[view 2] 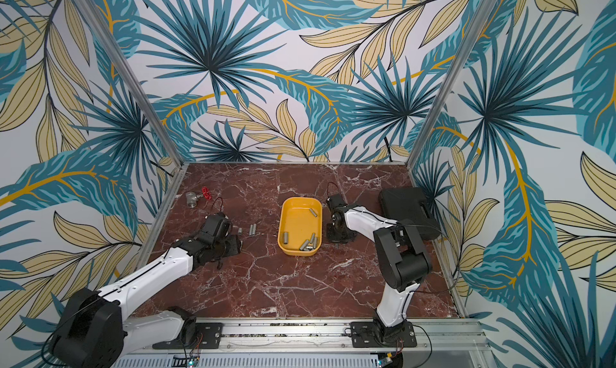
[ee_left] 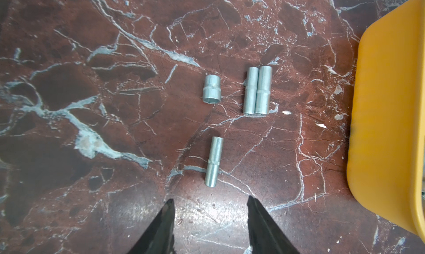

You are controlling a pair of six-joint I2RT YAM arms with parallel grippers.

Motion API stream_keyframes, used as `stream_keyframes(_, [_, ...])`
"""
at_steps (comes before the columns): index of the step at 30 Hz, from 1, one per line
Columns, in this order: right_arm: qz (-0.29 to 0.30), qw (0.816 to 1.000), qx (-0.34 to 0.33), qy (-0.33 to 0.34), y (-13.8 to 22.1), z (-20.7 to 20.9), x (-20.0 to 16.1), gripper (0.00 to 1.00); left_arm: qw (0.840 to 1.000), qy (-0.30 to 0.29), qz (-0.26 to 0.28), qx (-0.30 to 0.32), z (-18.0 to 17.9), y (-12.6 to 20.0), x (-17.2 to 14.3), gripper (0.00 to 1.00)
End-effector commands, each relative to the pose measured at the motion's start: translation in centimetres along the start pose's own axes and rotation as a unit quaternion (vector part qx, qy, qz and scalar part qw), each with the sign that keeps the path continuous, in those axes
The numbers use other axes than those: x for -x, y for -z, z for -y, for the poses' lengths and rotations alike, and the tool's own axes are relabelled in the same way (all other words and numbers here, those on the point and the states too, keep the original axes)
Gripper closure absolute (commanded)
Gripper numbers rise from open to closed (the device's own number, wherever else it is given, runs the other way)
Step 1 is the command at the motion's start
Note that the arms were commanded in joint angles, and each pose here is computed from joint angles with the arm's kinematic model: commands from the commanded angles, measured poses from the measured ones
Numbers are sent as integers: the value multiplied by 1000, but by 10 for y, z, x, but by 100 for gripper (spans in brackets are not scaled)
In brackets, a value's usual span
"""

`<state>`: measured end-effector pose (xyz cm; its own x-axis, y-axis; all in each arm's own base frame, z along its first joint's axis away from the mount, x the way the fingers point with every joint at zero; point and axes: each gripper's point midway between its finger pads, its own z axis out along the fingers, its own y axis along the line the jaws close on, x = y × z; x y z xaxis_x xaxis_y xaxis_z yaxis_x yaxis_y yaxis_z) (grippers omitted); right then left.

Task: Take out the socket from the storage box
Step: Place the socket head at the center of the board.

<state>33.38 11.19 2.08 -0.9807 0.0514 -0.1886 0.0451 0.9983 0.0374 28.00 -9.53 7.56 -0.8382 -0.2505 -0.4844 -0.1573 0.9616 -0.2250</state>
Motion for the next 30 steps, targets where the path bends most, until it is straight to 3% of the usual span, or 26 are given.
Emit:
stream_keyframes(1, [-9,1000,-5,-3,-5,4,-6,81,1000,8,-4,2,-4,-4,-5,46])
stream_keyframes(9, [0,1000,-2,-3,3,3,-2,77,1000,6,0,-13,4,-1,1,45])
stream_keyframes(16, [24,1000,6,-5,25,0,7,75,998,-6,6,-65,35,9,22,44])
stream_keyframes(22, [46,999,12,-6,44,-1,15,75,994,-54,16,-94,81,15,44,43])
stream_keyframes(30, [82,996,20,-13,73,3,22,75,982,-122,21,-143,169,15,77,43])
